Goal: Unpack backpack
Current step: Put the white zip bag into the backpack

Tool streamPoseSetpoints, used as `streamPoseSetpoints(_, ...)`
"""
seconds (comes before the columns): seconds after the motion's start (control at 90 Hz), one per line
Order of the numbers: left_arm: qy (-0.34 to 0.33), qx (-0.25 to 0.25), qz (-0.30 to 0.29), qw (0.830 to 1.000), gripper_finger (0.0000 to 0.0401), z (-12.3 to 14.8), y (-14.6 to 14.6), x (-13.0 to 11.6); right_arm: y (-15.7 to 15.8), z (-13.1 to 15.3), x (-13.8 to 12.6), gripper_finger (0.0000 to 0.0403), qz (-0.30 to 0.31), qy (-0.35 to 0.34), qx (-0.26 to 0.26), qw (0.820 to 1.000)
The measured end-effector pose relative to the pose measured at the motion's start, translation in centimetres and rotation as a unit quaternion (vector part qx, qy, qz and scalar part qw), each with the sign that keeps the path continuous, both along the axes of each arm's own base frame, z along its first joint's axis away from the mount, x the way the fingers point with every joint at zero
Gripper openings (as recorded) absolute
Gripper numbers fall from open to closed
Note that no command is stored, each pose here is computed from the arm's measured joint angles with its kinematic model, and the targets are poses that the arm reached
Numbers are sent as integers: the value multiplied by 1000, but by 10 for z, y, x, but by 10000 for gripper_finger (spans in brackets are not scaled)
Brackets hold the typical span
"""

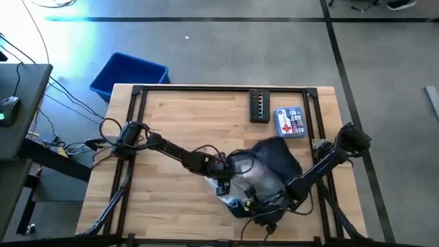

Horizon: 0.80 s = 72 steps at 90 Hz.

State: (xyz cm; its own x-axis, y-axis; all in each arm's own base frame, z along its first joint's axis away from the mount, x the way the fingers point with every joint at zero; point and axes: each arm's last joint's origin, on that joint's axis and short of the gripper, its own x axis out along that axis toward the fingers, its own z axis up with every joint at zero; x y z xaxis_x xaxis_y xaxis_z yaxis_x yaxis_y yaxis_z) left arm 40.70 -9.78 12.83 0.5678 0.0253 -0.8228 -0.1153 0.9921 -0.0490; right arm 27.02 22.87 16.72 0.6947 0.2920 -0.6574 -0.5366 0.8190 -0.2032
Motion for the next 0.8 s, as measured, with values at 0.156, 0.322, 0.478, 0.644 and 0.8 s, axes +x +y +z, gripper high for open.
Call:
streamPoseSetpoints(0.156, 38, -22, 29, 999, 0, 2, -18, -14, -8, -8, -5, 0, -36, 32, -53, 997)
streamPoseSetpoints(0.322, 20, -44, 31, 998, 0, 5, -58, -25, -12, -16, -18, 0, -47, 81, -106, 990)
streamPoseSetpoints(0.478, -59, -32, -8, 998, 0, 32, -78, -12, -13, -18, -24, 0, -51, 96, -133, 985)
streamPoseSetpoints(0.644, -105, -11, -35, 994, 0, 53, -75, 2, -13, -16, -25, 0, -100, 105, -95, 985)
streamPoseSetpoints(0.8, -136, -24, -120, 983, 0, 65, -82, 8, -17, -16, -22, 3, -150, 106, -70, 981)
